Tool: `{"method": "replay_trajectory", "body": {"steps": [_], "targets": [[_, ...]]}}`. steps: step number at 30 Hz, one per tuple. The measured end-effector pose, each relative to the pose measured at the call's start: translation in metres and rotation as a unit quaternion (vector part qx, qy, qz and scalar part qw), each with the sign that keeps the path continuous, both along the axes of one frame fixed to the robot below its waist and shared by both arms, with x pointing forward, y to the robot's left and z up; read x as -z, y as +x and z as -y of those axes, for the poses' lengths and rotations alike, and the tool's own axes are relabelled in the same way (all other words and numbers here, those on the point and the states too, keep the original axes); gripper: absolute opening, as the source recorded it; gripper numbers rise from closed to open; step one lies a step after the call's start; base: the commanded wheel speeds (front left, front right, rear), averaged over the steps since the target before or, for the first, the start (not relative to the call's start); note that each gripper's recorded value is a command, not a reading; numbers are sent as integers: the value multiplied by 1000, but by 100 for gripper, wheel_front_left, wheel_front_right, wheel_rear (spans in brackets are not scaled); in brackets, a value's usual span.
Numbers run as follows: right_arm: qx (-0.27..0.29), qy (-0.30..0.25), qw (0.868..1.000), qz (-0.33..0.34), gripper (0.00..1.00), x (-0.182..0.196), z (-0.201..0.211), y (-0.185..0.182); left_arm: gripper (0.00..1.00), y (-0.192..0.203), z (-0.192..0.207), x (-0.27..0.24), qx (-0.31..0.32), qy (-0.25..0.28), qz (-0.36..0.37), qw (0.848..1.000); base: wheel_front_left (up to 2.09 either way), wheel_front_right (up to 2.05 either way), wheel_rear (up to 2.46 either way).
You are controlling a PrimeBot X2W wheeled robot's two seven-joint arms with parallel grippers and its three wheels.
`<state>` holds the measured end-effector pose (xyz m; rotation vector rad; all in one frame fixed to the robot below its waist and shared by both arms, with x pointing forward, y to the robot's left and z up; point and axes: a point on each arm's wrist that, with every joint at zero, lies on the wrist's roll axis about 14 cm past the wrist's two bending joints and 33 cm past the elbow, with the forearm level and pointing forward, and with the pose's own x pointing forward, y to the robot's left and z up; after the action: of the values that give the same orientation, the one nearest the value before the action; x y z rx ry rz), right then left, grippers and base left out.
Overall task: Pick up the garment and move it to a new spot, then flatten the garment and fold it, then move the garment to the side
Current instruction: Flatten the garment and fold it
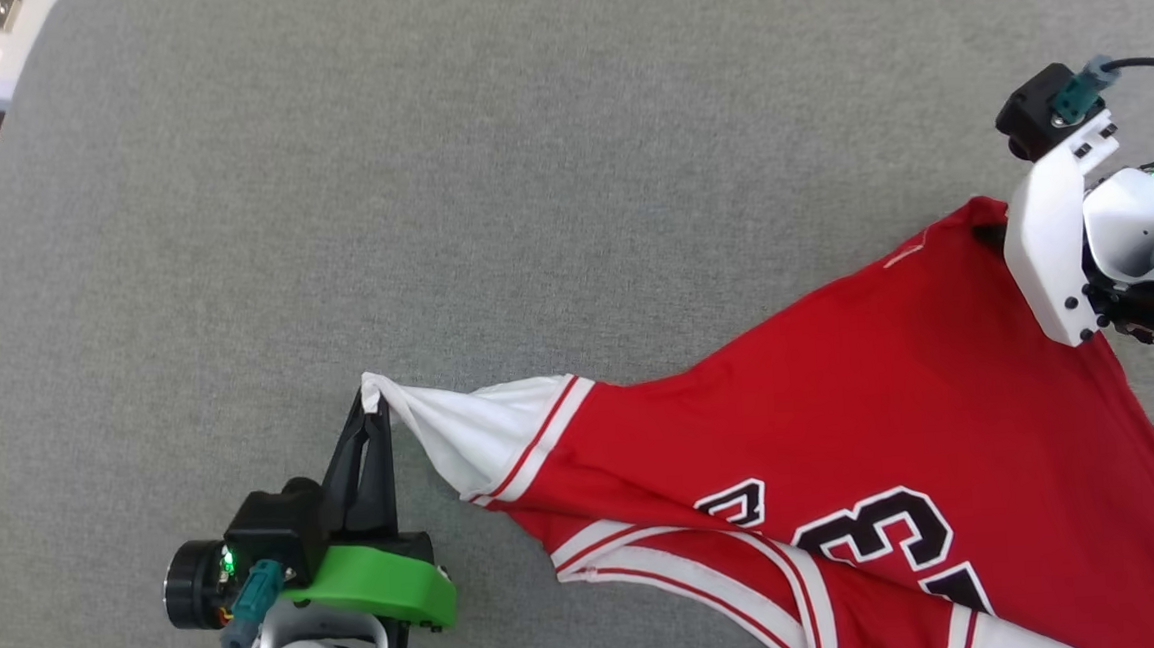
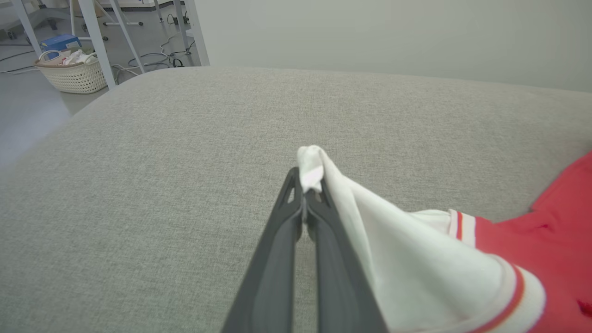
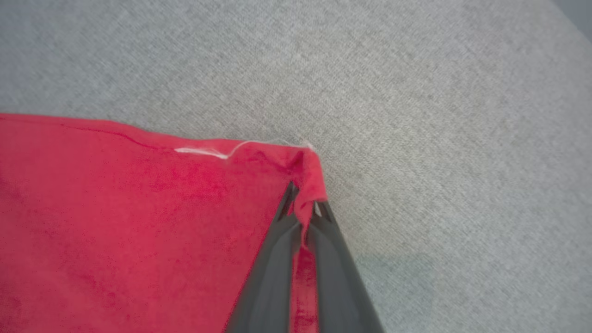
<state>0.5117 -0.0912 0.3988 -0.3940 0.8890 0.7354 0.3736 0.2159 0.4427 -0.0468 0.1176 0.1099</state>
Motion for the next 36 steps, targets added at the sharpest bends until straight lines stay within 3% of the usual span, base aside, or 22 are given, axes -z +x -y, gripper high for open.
{"method": "replay_trajectory", "body": {"steps": [8, 15, 19, 24, 31, 36], "targets": [[18, 91, 988, 120, 0, -72, 3, 2, 0, 0, -9, -42, 12, 31, 61, 998, 0, 0, 0], [41, 155, 963, 215, 0, -145, 16, -1, 0, 16, -1, -103, 50, 56, 151, 986, 0, 0, 0], [58, 186, 943, 271, 0, -188, 29, -4, 0, 30, 12, -163, 84, 79, 228, 967, 0, 0, 0], [89, 222, 908, 345, 0, -246, 52, -6, 0, 42, 34, -239, 126, 108, 314, 935, 0, 0, 0], [111, 248, 868, 415, 0, -300, 75, -4, 0, 61, 65, -329, 169, 149, 400, 889, 0, 0, 0], [112, 262, 847, 448, 0, -326, 75, 8, 0, 79, 79, -368, 184, 164, 433, 867, 0, 0, 0]]}}
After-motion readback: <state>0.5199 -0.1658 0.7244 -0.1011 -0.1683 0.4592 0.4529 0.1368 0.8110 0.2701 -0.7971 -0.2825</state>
